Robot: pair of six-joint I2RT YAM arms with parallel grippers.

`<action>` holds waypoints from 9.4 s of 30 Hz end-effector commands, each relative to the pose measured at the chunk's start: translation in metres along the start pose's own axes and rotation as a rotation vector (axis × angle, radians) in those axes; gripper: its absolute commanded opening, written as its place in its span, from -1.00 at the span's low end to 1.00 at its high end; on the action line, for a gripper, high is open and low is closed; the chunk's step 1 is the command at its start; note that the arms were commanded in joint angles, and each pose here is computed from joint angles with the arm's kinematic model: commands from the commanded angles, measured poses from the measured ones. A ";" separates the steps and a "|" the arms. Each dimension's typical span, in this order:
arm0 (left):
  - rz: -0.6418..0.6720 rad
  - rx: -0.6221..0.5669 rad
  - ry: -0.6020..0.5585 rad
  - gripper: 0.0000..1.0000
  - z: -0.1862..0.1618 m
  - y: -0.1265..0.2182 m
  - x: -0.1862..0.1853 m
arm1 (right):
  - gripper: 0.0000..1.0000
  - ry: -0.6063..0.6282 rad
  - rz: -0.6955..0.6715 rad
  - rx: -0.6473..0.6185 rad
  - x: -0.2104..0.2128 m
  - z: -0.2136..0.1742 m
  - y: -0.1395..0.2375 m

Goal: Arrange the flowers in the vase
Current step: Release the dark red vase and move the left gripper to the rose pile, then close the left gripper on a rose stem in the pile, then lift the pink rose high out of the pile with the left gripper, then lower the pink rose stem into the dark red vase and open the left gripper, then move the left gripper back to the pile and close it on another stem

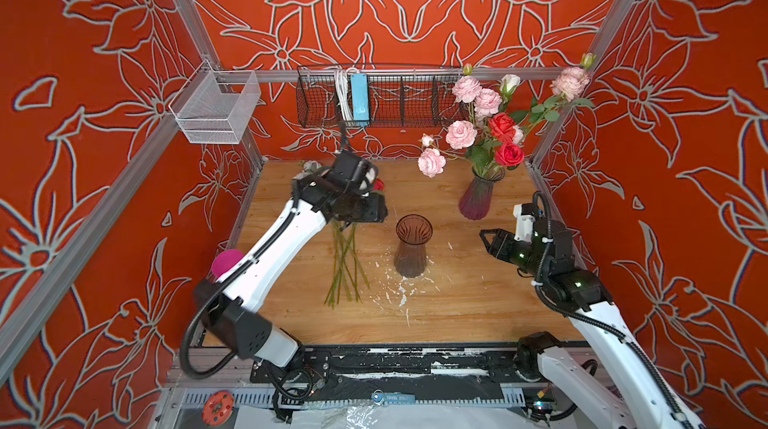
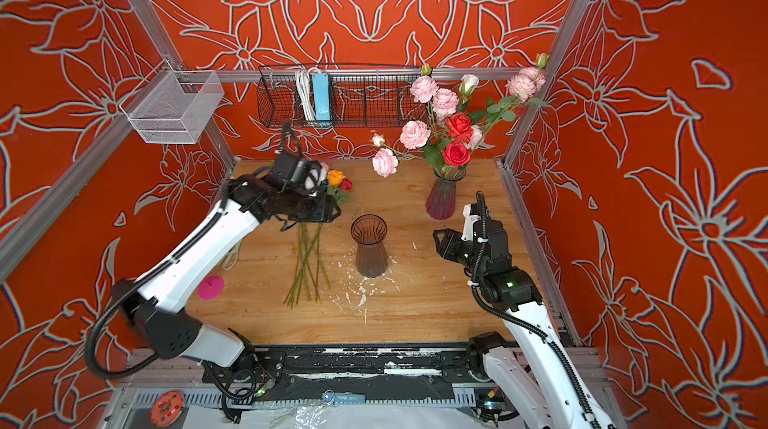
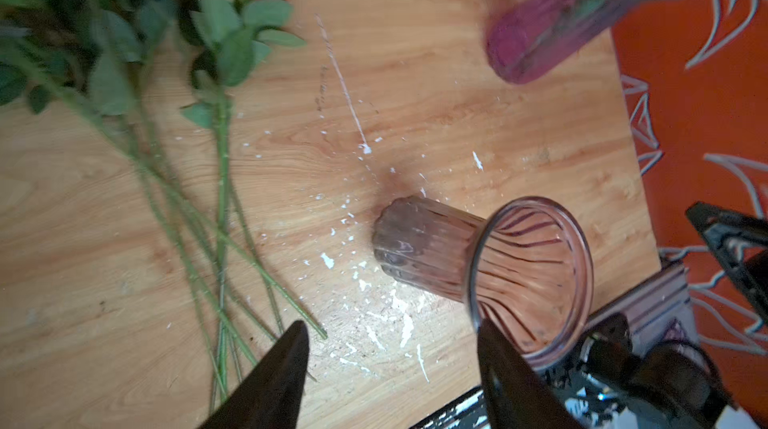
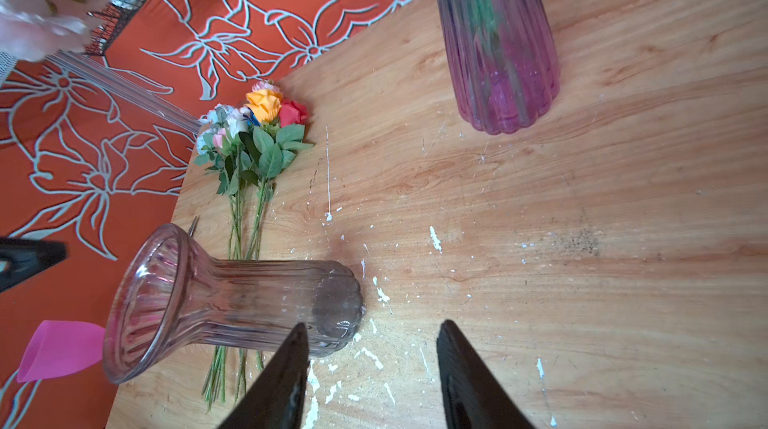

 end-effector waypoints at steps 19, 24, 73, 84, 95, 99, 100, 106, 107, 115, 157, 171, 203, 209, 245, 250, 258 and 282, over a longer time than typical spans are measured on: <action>0.146 0.058 0.534 -0.27 -0.033 -0.148 0.129 | 0.00 -0.013 -0.024 -0.030 -0.008 -0.004 -0.009; 0.249 0.055 0.589 -0.18 -0.041 -0.163 0.145 | 0.00 -0.006 -0.042 -0.053 -0.010 -0.005 -0.003; 0.065 -0.275 0.333 -1.00 -0.027 -0.014 0.091 | 0.00 0.007 -0.009 -0.047 -0.002 0.002 -0.004; 0.151 -0.267 0.331 -1.00 -0.050 -0.027 0.109 | 0.00 -0.005 0.008 -0.042 0.001 0.003 -0.002; 0.100 -0.085 0.329 -0.57 -0.035 -0.097 0.103 | 0.00 -0.008 -0.002 -0.029 -0.002 0.000 -0.007; 0.139 0.021 0.260 -0.57 -0.015 -0.138 0.102 | 0.00 -0.008 -0.007 -0.028 -0.004 -0.002 -0.011; 0.164 0.059 0.248 -0.58 -0.013 -0.150 0.104 | 0.00 -0.009 -0.015 -0.028 -0.006 -0.002 -0.011; 0.273 0.211 0.210 -0.61 -0.006 -0.206 0.119 | 0.00 0.002 -0.035 -0.006 -0.010 -0.007 -0.014; 0.281 0.218 0.207 -0.61 -0.006 -0.212 0.121 | 0.00 0.007 -0.035 -0.003 -0.010 -0.007 -0.014; 0.278 0.274 0.201 -0.78 -0.005 -0.239 0.125 | 0.00 0.016 -0.035 -0.003 -0.006 -0.003 -0.009; -0.355 -0.776 -0.146 -1.00 -0.001 0.113 -0.009 | 0.06 -0.101 0.168 0.082 -0.011 -0.035 -0.043; -0.516 -0.938 -0.350 -1.00 0.061 0.162 -0.088 | 0.07 -0.088 0.120 0.009 -0.010 -0.023 -0.038; -0.324 -0.680 -0.393 -0.48 0.024 0.009 -0.110 | 0.07 -0.058 0.082 0.082 -0.014 -0.029 -0.043; -0.262 -0.639 -0.400 0.20 0.014 0.023 -0.097 | 0.06 -0.062 0.096 0.065 -0.011 -0.026 -0.042; 0.301 0.227 0.329 -0.70 -0.031 -0.225 0.135 | 0.05 -0.055 0.062 0.085 -0.016 -0.029 -0.044; 0.236 0.202 0.333 -1.00 -0.024 -0.202 0.122 | 0.05 -0.051 0.052 0.087 -0.017 -0.030 -0.042; 0.189 0.089 0.300 -0.89 -0.012 -0.151 0.106 | 0.04 -0.056 0.057 0.089 -0.018 -0.030 -0.048; 0.309 0.205 0.259 -0.05 -0.013 -0.176 0.126 | 0.08 -0.033 0.041 0.081 -0.020 -0.032 -0.040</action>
Point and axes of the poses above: each gripper's point midway between its finger pads, its own y axis back along the fingers, its own x axis along the line the jaws close on, z = x × y, the point moved 7 cm from there along y, back along the fingers, and after that the axes turned 3 degrees about -y, right-handed, at the moved point
